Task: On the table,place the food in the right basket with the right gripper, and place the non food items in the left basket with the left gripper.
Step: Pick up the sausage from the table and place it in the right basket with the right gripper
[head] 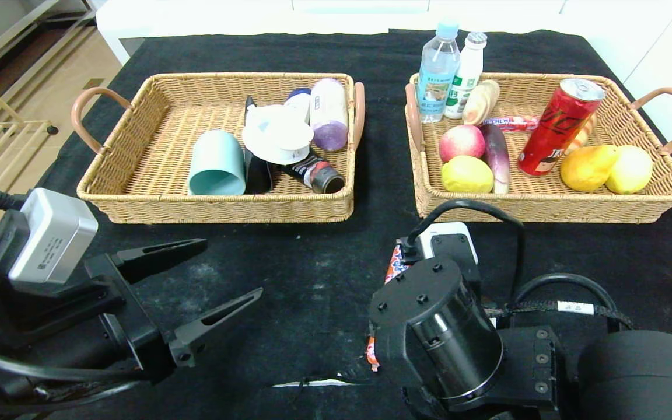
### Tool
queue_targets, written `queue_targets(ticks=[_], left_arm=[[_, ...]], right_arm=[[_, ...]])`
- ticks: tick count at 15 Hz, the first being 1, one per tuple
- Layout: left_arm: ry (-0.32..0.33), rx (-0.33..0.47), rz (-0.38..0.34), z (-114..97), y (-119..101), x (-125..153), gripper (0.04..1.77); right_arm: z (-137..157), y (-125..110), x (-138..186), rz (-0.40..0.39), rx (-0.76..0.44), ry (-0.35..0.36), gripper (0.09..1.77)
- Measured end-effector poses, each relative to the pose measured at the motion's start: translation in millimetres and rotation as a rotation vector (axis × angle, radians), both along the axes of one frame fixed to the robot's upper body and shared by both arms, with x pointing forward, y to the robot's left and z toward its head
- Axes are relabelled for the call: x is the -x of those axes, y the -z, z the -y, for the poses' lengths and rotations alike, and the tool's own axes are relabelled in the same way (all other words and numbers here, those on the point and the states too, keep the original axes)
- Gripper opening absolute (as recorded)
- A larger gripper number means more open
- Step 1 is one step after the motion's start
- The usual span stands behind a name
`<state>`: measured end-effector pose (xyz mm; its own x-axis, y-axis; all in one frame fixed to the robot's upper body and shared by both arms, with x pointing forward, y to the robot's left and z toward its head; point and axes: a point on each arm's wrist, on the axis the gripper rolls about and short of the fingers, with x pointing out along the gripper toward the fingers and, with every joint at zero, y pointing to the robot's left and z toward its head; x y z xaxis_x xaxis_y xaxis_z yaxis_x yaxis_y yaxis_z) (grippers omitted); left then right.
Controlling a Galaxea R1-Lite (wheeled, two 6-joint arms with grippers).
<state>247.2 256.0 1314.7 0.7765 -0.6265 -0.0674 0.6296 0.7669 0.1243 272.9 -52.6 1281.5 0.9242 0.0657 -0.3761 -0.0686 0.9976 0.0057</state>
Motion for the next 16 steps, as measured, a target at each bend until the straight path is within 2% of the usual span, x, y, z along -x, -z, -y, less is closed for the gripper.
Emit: queue_targets(ticks=[3,14,16], left_arm=[[-0.002,0.004,0.008,-1,-1,1,1.71],[-0.015,0.01,0.026,-5,-5,3,1.72],[-0.015,0.01,0.026,-5,-5,3,1.72]], right_arm=[[-6,2,-4,0.016,-0.028,0.002,1.71],[-13,18,-4,-0.004,0.013,-0.01,1.71],[-13,19,-4,-0.007,0.016,-0.01,1.41]])
